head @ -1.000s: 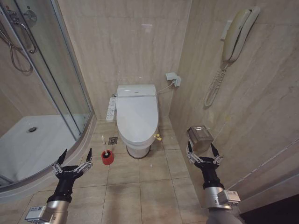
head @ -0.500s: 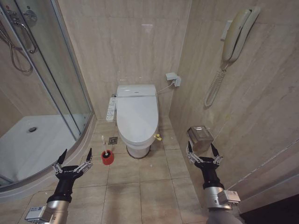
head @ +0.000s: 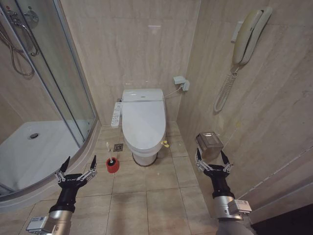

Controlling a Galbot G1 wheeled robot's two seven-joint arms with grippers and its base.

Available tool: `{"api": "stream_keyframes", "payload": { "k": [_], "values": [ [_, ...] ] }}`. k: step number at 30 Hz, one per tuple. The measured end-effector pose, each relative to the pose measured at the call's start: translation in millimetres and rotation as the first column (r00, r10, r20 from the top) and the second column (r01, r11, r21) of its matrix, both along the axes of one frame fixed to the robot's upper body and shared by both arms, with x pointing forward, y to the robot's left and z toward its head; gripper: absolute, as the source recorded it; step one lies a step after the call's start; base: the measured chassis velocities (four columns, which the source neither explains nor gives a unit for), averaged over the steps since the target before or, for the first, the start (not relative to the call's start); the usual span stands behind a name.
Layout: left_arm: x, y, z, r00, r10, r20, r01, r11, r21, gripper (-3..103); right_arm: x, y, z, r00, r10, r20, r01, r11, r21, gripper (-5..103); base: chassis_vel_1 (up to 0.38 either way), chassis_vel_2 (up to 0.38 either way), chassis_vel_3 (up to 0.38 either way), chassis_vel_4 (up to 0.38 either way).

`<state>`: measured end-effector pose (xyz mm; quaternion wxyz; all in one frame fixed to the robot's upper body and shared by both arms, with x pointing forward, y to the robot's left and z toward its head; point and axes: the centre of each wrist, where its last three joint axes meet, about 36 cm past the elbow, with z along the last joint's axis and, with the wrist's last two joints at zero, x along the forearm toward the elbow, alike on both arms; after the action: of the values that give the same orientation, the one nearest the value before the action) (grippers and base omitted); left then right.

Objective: Open the toilet lid, clean the toilet bowl with a toilet brush, close the toilet lid, and flush.

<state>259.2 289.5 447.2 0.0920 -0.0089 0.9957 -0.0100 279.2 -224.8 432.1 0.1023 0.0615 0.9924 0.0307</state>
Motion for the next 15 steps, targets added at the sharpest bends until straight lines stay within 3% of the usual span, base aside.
{"api": "stream_keyframes", "payload": {
  "k": [15],
  "values": [
    [0.0, 0.0, 0.0, 1.000, 0.000, 0.000, 0.000, 1.000, 0.000, 100, 0.0, 0.0, 0.0, 1.000, 0.000, 0.000, 0.000, 1.000, 0.000, 100, 0.000, 0.000, 0.000, 0.000]
  ]
}}
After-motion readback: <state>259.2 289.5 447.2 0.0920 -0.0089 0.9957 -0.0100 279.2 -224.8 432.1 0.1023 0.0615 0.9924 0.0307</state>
